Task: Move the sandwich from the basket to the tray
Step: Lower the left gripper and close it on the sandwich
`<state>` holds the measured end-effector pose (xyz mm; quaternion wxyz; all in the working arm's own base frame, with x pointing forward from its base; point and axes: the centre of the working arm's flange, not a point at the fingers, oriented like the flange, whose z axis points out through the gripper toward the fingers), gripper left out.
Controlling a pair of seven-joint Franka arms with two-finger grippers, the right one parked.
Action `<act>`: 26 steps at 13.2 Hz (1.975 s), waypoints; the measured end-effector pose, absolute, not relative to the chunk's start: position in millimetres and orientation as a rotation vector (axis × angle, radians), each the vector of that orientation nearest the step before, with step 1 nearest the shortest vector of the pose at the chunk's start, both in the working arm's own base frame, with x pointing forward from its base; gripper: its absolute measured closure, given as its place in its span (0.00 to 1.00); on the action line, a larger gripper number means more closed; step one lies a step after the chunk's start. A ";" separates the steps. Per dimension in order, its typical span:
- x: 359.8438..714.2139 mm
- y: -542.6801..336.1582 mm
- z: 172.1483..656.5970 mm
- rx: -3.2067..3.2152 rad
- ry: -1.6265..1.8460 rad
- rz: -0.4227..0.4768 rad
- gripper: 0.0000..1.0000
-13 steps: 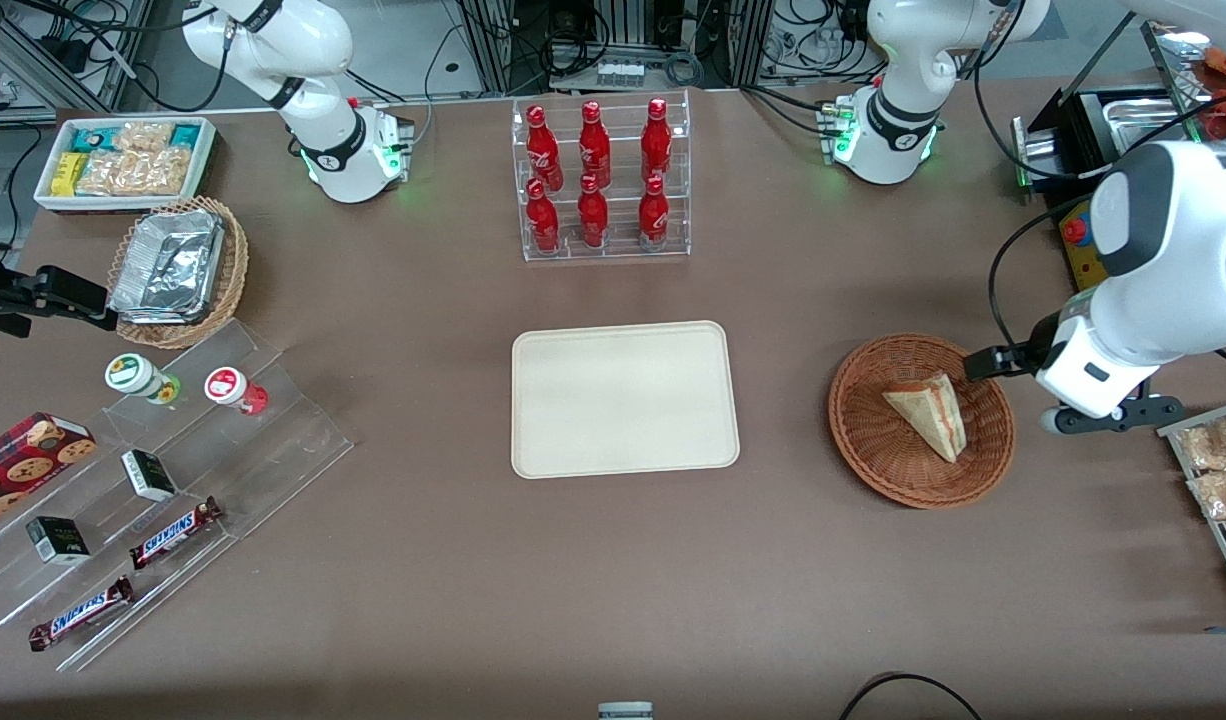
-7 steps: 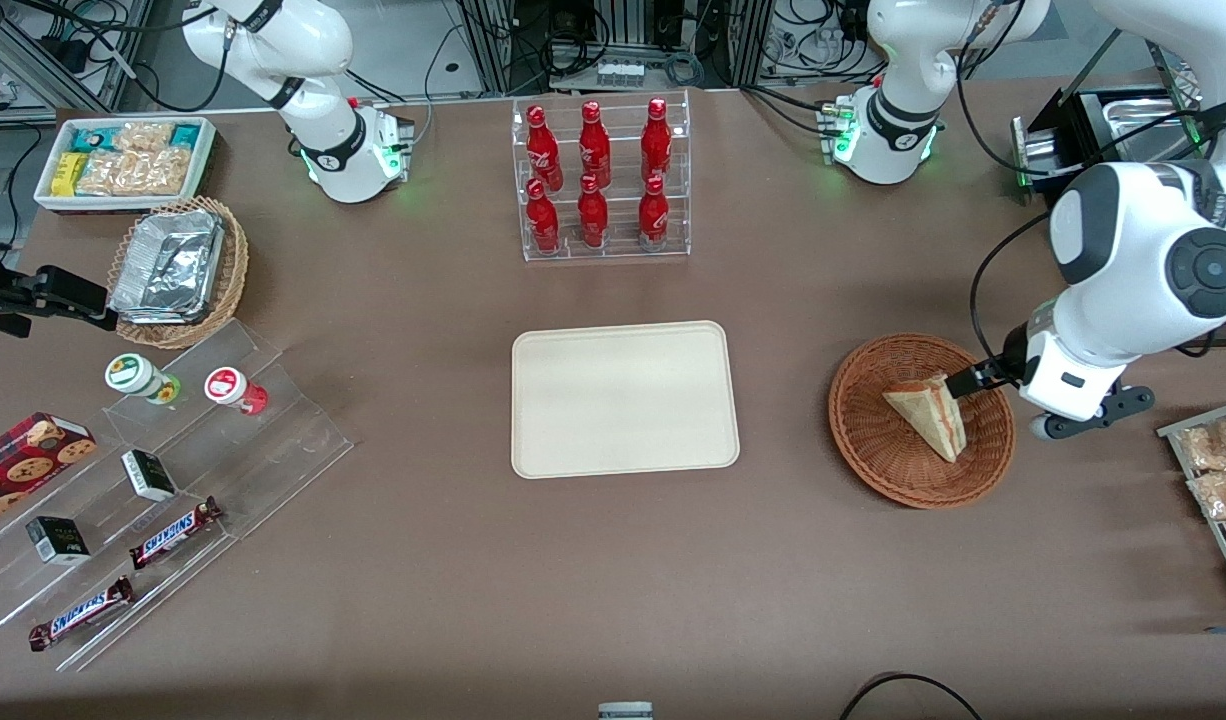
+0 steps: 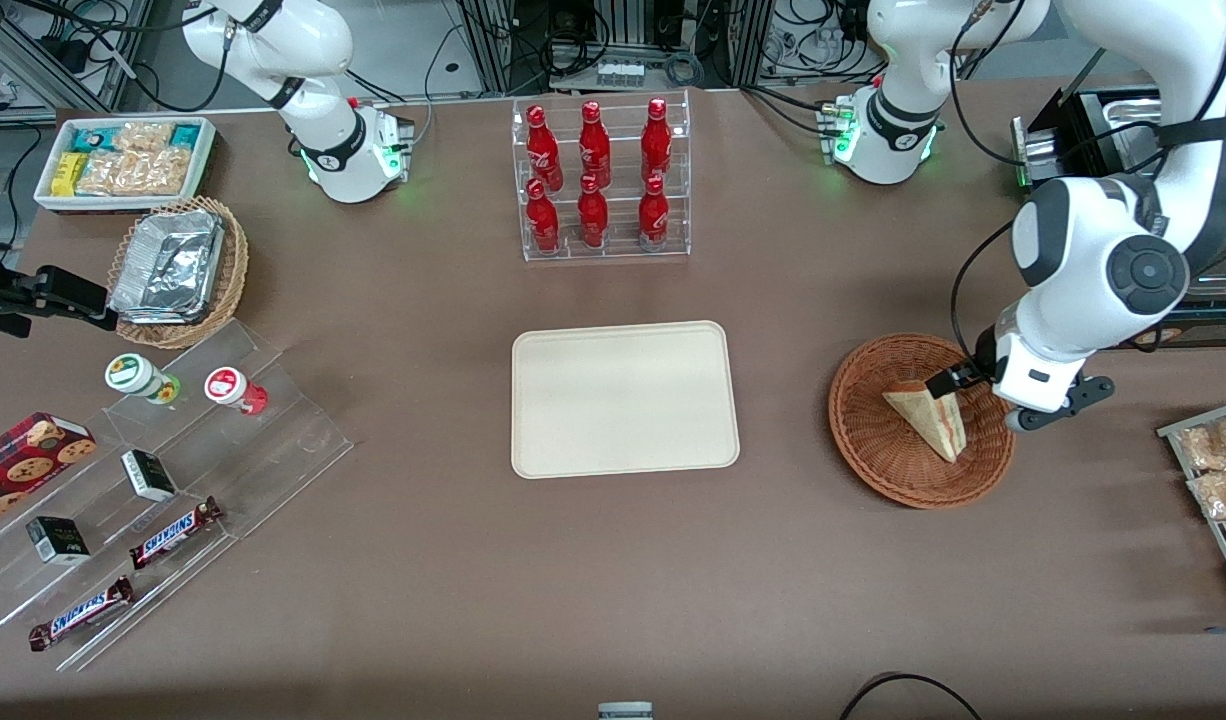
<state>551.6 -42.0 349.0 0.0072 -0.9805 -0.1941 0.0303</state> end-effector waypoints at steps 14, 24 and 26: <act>533.1 -39.1 274.9 -3.058 -0.744 0.013 0.00; 536.6 -25.6 250.1 -3.045 -0.803 -0.001 0.40; 536.5 -25.7 250.3 -3.038 -0.825 0.001 0.59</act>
